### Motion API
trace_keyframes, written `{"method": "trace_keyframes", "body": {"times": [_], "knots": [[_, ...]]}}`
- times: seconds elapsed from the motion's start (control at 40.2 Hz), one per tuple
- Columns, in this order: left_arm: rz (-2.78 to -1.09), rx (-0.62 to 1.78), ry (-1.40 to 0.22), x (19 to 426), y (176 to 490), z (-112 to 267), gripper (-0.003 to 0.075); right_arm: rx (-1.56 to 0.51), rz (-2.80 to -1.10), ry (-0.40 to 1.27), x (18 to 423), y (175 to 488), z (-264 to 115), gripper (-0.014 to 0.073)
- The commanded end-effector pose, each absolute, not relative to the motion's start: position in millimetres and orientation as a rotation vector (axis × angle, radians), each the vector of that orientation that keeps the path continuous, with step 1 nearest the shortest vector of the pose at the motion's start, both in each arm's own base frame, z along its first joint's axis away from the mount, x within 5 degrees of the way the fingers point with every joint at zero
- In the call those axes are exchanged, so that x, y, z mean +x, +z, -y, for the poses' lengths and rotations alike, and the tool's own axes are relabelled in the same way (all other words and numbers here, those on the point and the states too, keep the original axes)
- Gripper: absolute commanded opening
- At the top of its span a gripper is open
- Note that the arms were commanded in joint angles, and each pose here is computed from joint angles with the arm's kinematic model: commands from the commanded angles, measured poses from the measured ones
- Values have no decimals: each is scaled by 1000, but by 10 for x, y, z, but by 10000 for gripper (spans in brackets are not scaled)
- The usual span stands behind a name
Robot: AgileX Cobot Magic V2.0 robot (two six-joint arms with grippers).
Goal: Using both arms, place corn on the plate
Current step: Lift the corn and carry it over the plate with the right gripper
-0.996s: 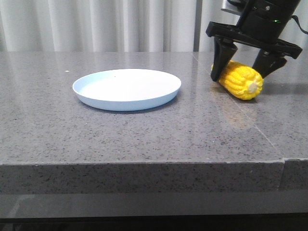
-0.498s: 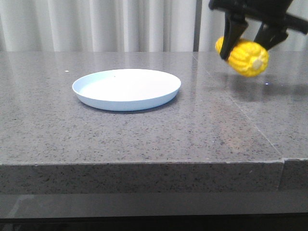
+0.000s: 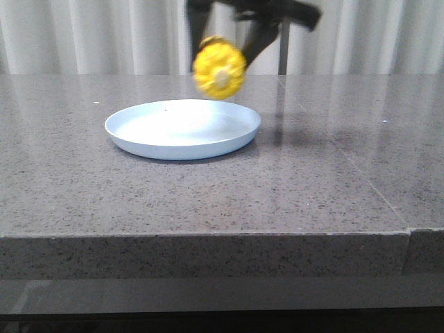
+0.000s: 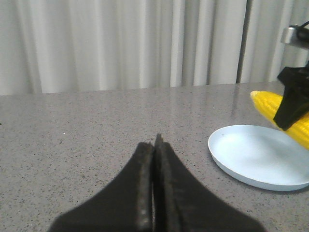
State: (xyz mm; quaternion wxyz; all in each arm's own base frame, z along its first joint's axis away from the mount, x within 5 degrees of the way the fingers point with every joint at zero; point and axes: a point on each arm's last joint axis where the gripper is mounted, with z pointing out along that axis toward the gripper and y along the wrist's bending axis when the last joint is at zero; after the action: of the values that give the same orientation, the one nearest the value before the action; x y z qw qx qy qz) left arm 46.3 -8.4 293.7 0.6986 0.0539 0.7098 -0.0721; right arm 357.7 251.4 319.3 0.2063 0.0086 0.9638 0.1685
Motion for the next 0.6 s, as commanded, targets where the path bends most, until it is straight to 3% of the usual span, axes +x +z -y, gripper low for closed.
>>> {"method": "trace_keyframes", "body": {"times": [0.0,0.174,0.299,0.572], "knots": [[-1487,118,-174,451,3100,85,-20,47,-2589,538,3578,3430,-2592,148],[-1487,118,-174,451,3100,85,-20,63,-2638,491,3694,3157,-2684,165],[-1487,118,-174,451,3100,85,-20,60,-2657,462,3737,3041,-2705,232],[-1487,118,-174,451,3100,85,-20,55,-2645,458,3730,3075,-2696,552]]}}
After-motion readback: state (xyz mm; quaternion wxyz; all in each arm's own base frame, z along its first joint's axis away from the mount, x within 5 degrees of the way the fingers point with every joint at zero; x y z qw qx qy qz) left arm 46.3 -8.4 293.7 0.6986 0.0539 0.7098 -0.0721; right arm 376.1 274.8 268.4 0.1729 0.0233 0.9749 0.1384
